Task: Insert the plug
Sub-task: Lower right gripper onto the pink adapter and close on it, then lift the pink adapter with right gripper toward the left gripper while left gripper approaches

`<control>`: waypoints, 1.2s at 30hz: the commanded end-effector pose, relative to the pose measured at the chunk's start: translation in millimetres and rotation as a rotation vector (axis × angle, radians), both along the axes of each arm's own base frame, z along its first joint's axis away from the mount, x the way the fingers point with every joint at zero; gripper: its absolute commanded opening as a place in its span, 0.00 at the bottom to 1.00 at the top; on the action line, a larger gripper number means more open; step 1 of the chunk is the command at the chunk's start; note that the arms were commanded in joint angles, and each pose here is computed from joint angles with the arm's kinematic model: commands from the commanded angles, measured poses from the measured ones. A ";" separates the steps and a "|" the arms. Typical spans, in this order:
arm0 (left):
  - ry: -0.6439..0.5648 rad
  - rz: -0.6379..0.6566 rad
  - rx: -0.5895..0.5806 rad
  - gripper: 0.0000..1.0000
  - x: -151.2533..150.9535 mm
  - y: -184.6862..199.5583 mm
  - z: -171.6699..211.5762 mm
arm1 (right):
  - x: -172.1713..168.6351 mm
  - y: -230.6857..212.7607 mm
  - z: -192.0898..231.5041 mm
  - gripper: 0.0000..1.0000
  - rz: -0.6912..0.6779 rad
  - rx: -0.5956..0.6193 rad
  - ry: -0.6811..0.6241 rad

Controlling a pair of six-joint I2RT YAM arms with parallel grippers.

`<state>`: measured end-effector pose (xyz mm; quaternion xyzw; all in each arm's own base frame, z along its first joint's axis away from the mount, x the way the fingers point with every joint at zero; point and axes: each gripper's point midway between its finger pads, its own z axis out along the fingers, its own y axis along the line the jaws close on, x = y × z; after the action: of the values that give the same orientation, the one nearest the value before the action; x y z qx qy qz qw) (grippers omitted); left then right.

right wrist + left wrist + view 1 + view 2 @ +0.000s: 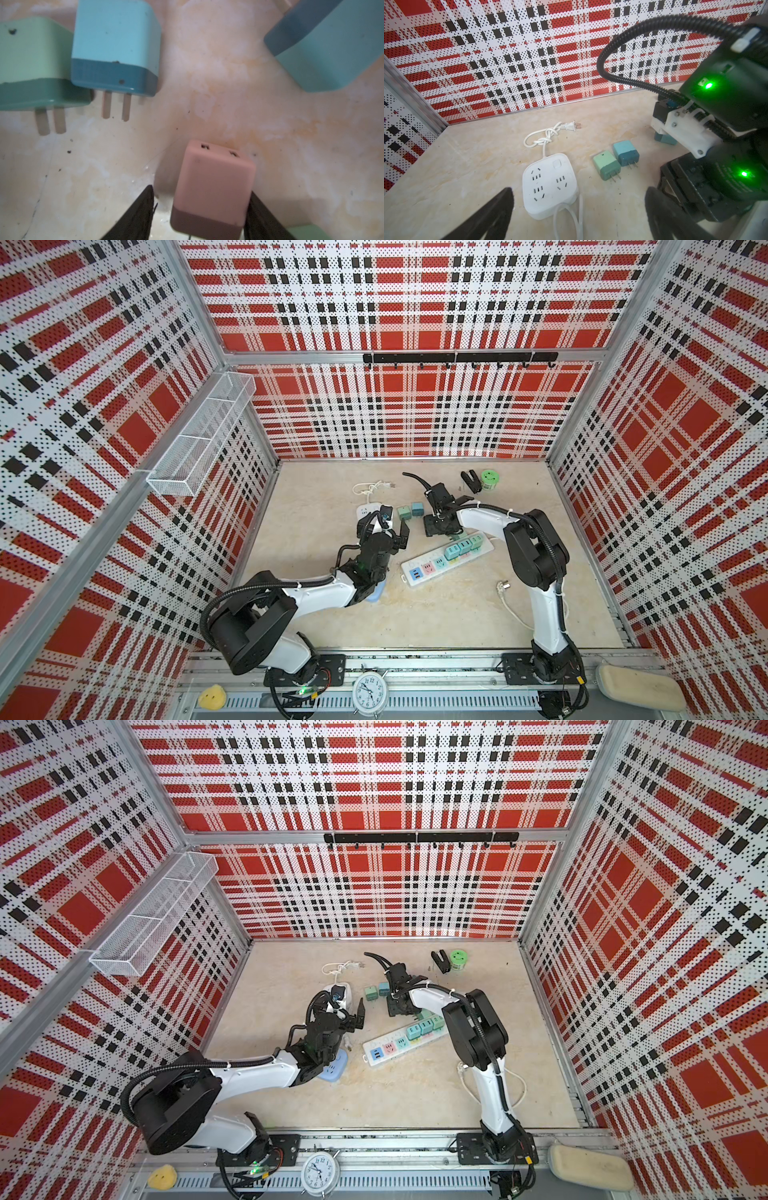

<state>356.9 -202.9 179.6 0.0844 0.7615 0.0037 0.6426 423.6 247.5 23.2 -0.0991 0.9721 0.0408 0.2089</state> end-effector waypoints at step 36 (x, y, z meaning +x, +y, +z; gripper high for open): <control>0.057 -0.184 -0.308 0.86 -10.0 -18.0 14.5 | -48.9 -6.8 170.9 0.22 0.060 0.244 -0.459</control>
<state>350.6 -210.9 189.1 0.0507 0.7618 -0.1299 0.6326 380.8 232.4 186.8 -0.1020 0.9053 0.1188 0.3948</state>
